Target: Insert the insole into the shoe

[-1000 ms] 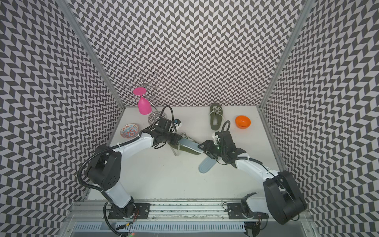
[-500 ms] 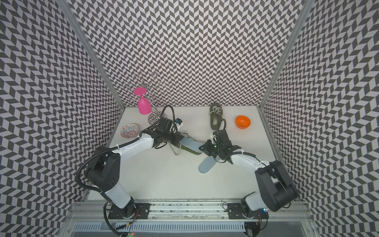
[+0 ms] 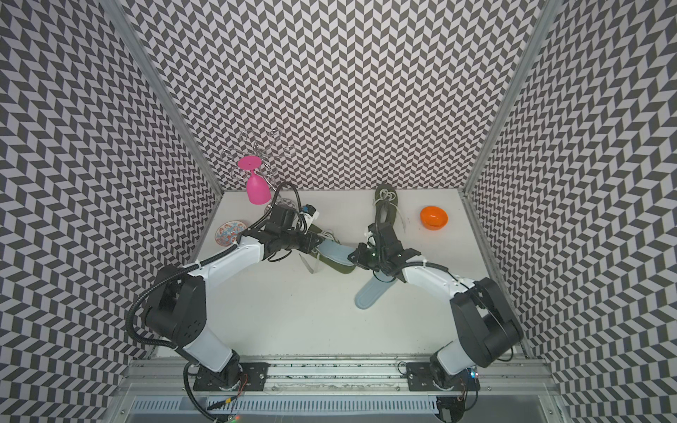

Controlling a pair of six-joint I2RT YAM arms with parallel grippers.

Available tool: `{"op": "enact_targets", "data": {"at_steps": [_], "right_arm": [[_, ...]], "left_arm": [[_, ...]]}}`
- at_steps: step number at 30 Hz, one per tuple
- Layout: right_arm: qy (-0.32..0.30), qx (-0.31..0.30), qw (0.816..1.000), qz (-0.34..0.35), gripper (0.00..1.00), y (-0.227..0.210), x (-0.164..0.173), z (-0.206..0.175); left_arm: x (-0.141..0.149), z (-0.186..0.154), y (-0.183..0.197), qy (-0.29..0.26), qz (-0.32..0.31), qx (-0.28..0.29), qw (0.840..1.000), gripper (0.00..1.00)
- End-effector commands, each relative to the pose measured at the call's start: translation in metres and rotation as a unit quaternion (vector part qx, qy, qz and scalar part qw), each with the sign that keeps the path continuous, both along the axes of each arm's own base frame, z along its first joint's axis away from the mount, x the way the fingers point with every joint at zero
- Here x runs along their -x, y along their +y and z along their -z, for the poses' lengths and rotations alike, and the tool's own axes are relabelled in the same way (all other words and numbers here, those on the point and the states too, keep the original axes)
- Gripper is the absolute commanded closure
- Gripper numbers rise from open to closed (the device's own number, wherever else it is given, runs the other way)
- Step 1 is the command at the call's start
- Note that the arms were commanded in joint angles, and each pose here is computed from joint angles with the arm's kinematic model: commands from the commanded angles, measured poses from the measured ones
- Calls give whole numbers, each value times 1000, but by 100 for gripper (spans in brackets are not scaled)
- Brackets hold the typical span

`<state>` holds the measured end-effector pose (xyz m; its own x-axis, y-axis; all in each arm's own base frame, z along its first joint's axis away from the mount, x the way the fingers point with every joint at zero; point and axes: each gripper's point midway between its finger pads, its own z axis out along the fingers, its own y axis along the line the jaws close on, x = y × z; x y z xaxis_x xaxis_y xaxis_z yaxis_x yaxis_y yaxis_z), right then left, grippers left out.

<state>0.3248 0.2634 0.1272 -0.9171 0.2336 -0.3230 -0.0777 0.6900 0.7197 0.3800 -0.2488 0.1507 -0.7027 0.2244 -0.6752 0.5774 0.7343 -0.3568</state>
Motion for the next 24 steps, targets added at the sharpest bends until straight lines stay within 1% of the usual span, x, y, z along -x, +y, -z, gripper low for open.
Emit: {"op": "enact_targets", "data": {"at_steps": [1, 4, 6, 8, 9, 13, 15, 16, 18, 19, 21, 22, 24], "right_arm": [[-65, 11, 998, -14, 95, 2, -12, 1], [-79, -7, 996, -40, 96, 14, -15, -6], [-94, -15, 995, -32, 96, 14, -19, -19], [-109, -25, 994, -16, 97, 11, -24, -30], [-112, -41, 993, -15, 97, 13, -25, -34], [-102, -85, 989, -60, 98, 31, -21, -35], [-112, -92, 986, -79, 98, 36, -20, -40], [-119, -80, 986, -80, 98, 36, -21, -39], [-116, -37, 989, -84, 98, 33, -25, -25], [-111, -24, 989, -90, 100, 33, -24, -16], [-92, 20, 992, -89, 100, 25, -25, 7], [-88, 32, 992, -84, 100, 21, -27, 14], [-77, 36, 994, -75, 100, 17, -26, 27]], "left_arm": [[14, -17, -24, 7, 60, 56, 997, 100], [15, 0, -22, 37, 65, 42, 996, 100], [14, 14, -19, 56, 61, 24, 996, 100], [13, 19, -18, 63, 58, 20, 996, 100], [12, 20, -18, 62, 55, 17, 996, 100], [5, 25, -14, 66, 40, 3, 997, 100], [4, 27, -12, 68, 38, -2, 997, 100], [4, 26, -13, 67, 39, 3, 997, 100], [3, 17, -16, 62, 36, 21, 997, 100], [4, 15, -17, 64, 38, 29, 997, 100], [3, 10, -20, 67, 40, 41, 996, 100], [4, 9, -22, 69, 44, 44, 996, 100], [5, 3, -24, 70, 47, 53, 995, 100]]}}
